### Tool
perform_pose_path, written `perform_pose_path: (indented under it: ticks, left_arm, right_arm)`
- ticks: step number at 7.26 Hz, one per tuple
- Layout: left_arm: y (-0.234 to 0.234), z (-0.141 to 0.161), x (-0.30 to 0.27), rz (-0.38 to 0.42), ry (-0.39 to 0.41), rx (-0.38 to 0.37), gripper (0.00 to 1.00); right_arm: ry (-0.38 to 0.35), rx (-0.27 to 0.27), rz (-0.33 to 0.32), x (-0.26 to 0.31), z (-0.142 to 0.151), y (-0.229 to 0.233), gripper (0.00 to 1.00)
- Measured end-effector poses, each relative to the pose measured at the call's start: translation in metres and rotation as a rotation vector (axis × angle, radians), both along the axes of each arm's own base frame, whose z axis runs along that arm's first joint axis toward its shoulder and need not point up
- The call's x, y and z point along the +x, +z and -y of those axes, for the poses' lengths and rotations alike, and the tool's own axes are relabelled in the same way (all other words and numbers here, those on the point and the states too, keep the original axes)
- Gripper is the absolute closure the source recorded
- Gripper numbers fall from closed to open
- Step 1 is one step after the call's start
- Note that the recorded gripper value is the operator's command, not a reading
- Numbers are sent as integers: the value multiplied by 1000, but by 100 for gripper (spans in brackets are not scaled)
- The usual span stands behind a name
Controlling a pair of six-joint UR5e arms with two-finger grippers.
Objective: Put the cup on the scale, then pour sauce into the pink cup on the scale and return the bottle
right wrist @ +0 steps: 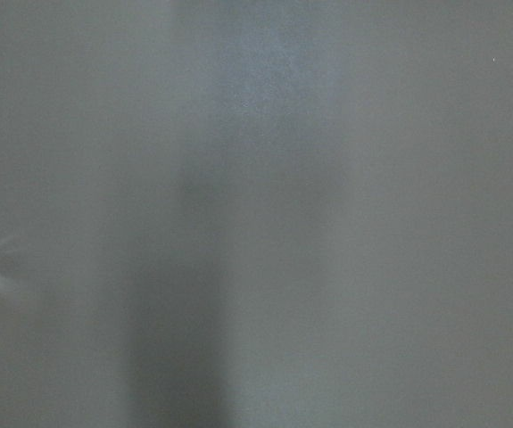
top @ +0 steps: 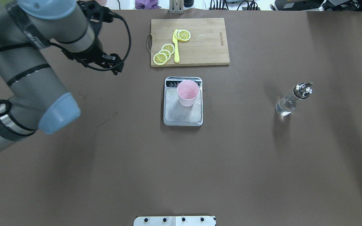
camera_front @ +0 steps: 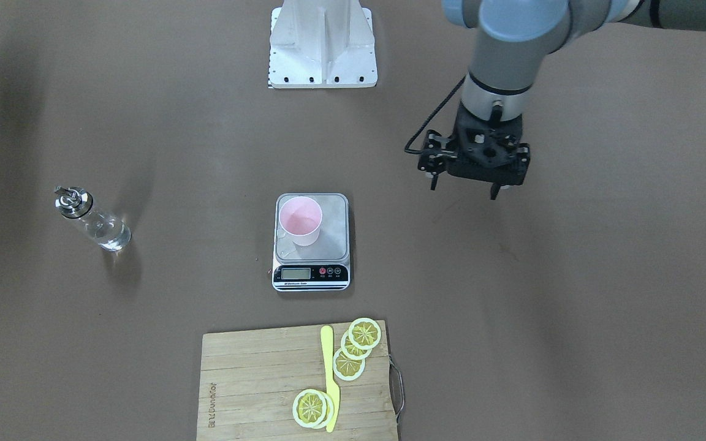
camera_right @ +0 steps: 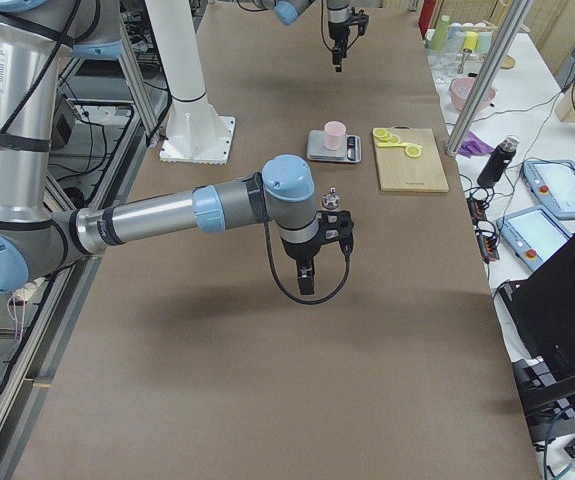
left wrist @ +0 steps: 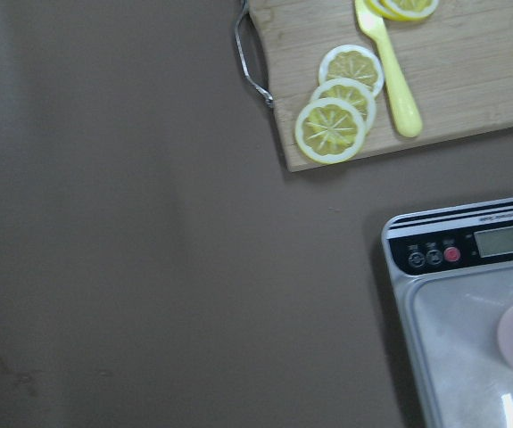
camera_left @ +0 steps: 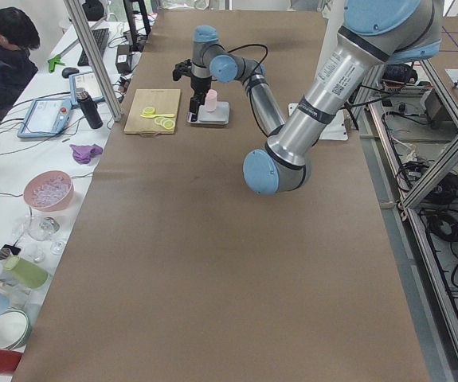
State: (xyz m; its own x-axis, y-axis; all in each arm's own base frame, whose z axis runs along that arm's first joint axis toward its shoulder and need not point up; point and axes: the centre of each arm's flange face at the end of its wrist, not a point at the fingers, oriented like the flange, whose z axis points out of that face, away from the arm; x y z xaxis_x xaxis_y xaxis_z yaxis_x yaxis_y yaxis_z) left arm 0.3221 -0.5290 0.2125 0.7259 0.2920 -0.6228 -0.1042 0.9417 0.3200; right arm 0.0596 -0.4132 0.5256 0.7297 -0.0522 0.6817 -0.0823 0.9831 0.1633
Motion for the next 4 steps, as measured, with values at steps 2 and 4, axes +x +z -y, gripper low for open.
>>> perform_pose_path:
  ticks: [2, 4]
  left_arm:
    - [92, 28, -109, 65, 111, 38, 2]
    - [200, 54, -219, 67, 178, -15, 2]
  right_arm:
    - [-1, -2, 1, -1, 0, 0, 0]
    - [-2, -4, 2, -1, -1, 1, 0]
